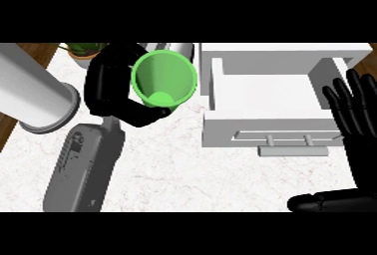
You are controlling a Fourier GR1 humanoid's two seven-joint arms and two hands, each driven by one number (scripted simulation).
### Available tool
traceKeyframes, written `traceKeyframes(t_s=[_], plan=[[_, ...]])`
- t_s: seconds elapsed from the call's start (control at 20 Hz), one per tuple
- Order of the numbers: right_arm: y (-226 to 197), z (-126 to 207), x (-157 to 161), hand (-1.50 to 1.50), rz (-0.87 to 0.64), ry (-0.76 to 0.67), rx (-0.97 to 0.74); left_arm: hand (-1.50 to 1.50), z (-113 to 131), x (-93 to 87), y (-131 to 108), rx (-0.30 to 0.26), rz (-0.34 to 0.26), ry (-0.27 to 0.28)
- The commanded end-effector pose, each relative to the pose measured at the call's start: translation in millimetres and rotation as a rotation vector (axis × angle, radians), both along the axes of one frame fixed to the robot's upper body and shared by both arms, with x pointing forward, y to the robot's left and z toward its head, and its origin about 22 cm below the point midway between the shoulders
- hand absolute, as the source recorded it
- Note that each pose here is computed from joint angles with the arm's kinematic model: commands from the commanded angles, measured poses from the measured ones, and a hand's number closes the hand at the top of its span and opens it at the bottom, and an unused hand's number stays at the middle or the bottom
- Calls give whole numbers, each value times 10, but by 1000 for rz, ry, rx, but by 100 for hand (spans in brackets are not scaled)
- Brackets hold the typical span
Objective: Pick up the cup, place it into the drawer and close the drawer
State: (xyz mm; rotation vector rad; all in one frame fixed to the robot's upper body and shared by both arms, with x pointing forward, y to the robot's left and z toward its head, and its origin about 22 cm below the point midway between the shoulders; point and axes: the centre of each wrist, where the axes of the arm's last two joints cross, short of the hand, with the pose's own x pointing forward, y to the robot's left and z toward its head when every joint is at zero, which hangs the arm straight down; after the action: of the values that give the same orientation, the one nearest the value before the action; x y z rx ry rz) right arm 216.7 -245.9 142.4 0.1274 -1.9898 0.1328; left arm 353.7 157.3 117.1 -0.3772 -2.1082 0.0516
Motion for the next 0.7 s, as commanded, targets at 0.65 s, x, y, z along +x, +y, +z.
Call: traceKeyframes(t_s=[0.65], plan=[[-22, -147, 139, -150, -7, 1, -6, 150, 571, 443, -860, 164, 12, 48]])
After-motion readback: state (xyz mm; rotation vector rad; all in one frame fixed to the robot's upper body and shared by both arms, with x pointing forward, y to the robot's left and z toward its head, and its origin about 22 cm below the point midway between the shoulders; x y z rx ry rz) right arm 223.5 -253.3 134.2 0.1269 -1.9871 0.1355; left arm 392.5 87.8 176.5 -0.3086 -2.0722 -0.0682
